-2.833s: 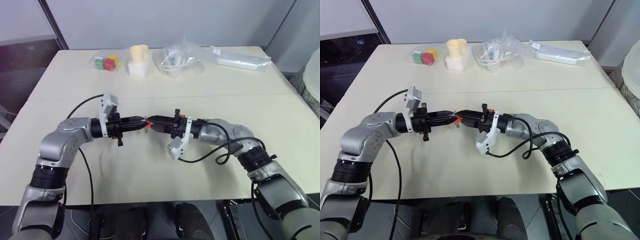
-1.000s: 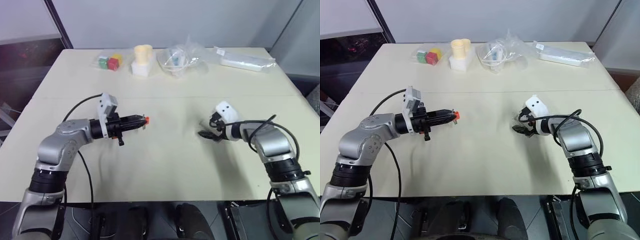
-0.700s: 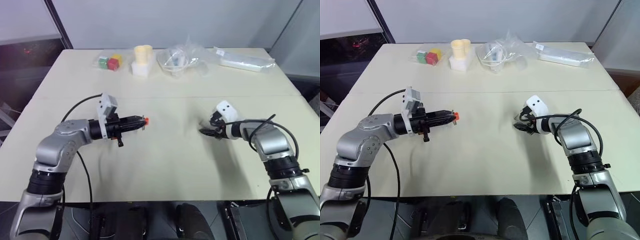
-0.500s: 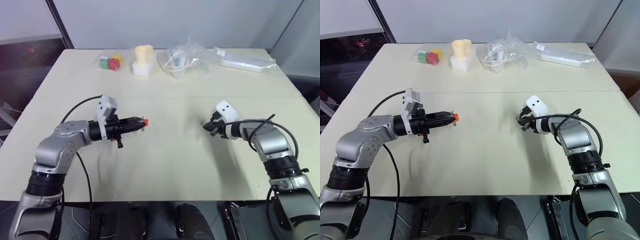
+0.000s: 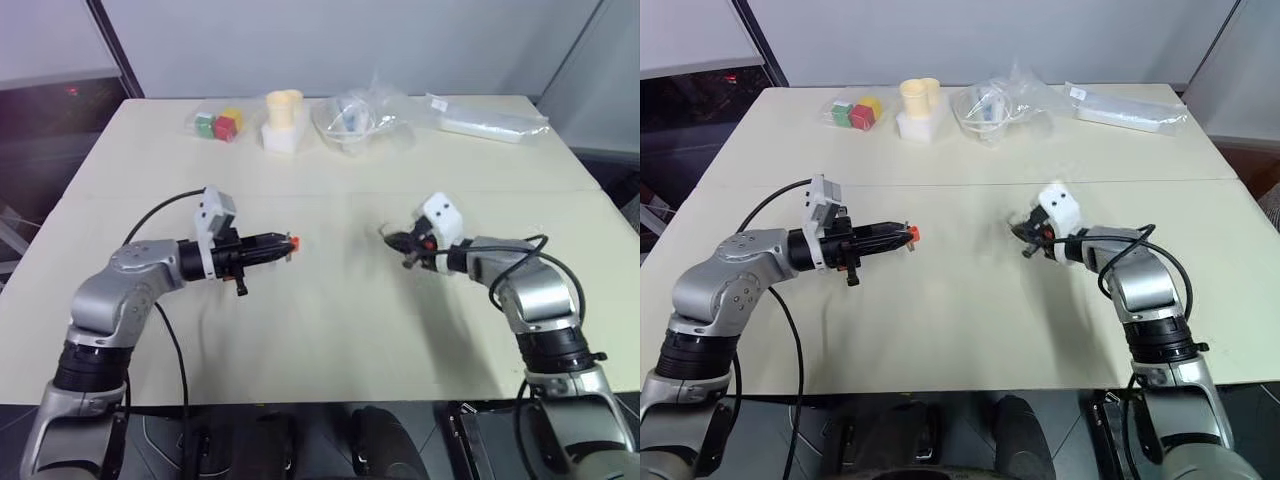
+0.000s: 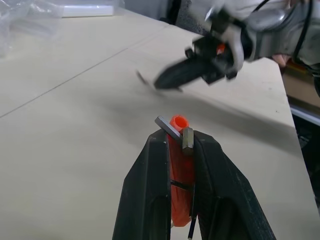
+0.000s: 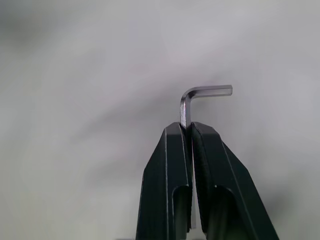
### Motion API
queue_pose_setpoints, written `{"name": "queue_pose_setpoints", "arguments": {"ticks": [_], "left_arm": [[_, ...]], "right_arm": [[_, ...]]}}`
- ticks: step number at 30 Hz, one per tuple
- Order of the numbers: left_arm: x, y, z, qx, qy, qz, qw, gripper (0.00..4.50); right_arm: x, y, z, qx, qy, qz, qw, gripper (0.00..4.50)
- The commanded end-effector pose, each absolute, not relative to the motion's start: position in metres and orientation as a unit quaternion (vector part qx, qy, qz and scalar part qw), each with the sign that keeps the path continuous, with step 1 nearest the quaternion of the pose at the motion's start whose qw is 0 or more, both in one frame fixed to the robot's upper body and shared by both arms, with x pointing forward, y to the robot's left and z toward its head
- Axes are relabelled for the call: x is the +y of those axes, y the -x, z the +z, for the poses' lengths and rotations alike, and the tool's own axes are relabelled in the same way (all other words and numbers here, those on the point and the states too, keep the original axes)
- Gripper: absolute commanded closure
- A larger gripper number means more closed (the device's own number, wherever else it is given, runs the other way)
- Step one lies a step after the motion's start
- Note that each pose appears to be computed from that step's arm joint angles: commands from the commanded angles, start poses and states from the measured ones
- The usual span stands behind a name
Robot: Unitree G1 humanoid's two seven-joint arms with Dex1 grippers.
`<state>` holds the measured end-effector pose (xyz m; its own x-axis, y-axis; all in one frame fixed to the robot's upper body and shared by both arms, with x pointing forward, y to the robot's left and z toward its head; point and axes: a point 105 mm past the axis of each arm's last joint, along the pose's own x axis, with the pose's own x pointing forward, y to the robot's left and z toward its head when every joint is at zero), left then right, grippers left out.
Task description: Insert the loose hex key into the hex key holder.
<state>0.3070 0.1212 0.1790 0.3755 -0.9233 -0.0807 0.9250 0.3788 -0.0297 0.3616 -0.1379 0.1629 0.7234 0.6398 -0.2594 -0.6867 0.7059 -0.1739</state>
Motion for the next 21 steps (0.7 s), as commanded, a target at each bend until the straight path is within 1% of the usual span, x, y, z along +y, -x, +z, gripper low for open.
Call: {"name": "queue_pose_setpoints", "arguments": {"ticks": [1,5,7,10,15,21], "left_arm": [[0.119,-0.309,0.188,0.024,-0.014,-0.565,0.825,4.38],[0.115,-0.313,0.189,0.021,-0.01,-0.568,0.823,4.38],[0.114,-0.316,0.192,0.016,-0.005,-0.567,0.823,4.38],[0.111,-0.319,0.195,0.009,0.003,-0.565,0.825,4.38],[0.108,-0.322,0.2,0.001,0.024,-0.561,0.827,4.38],[0.104,-0.326,0.206,0.002,0.052,-0.558,0.828,4.38]], "right_arm": [[-0.104,-0.346,0.222,-0.043,0.102,0.396,0.912,4.44],[-0.076,-0.337,0.253,-0.102,-0.001,0.412,0.906,4.44],[-0.069,-0.337,0.263,-0.115,-0.059,0.415,0.9,4.44],[-0.059,-0.335,0.273,-0.137,-0.113,0.425,0.887,4.44],[-0.049,-0.332,0.281,-0.153,-0.185,0.446,0.862,4.44],[-0.036,-0.327,0.277,-0.17,-0.199,0.473,0.841,4.44]]}}
